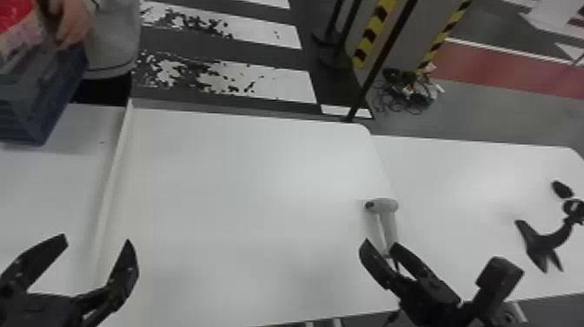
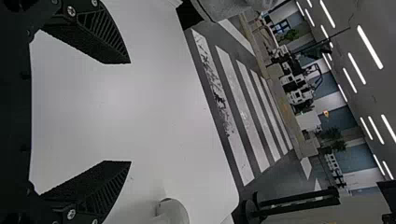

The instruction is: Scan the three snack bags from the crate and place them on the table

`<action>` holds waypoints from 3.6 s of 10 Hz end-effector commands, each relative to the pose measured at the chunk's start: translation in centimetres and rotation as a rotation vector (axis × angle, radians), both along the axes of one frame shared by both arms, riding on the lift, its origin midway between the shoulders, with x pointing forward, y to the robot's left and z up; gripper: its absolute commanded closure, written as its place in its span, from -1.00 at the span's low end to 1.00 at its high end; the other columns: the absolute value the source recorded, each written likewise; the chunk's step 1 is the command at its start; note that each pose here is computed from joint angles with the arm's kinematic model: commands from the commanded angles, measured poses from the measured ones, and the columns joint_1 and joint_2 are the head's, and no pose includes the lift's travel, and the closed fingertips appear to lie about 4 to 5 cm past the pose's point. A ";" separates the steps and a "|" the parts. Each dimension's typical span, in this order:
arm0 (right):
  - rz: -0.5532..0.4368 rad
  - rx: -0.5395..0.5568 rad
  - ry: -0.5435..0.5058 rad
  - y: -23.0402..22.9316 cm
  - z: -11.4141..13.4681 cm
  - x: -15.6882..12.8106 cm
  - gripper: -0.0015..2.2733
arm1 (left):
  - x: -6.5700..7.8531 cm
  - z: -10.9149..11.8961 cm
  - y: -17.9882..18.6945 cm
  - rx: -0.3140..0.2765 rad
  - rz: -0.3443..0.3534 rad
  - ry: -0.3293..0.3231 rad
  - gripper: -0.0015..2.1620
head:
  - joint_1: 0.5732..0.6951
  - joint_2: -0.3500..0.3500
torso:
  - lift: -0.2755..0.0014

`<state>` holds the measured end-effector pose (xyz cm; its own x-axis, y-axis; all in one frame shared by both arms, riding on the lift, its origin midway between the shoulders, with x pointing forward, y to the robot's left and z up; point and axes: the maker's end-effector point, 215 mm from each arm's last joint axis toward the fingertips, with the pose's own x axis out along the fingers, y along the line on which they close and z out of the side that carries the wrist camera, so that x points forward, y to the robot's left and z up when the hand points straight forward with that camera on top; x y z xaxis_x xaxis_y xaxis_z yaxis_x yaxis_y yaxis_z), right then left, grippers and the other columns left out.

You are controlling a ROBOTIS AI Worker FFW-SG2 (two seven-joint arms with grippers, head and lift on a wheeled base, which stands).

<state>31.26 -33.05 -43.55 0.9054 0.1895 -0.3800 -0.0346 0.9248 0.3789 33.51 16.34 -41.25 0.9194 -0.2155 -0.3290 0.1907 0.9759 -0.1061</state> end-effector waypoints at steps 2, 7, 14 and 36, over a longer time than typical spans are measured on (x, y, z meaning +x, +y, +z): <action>0.000 0.000 0.000 0.0 0.0 0.0 -0.89 | 0.1 0.2 -0.1 0.000 -0.003 -0.008 -0.93 | 1.00 -0.84 | 0.54; 0.000 0.001 -0.002 0.0 0.1 0.1 -0.89 | 0.0 0.3 -0.3 -0.005 -0.012 -0.013 -0.93 | 1.00 -0.85 | 0.54; -0.001 0.002 0.001 -0.1 0.0 0.1 -0.89 | 0.2 1.3 1.0 0.003 0.014 -0.080 -0.93 | 1.00 -0.82 | 0.54; 0.018 0.056 0.021 1.1 -0.3 -0.5 -0.89 | -3.2 5.8 12.4 0.065 0.250 -0.123 -0.75 | 1.00 -0.18 | 0.54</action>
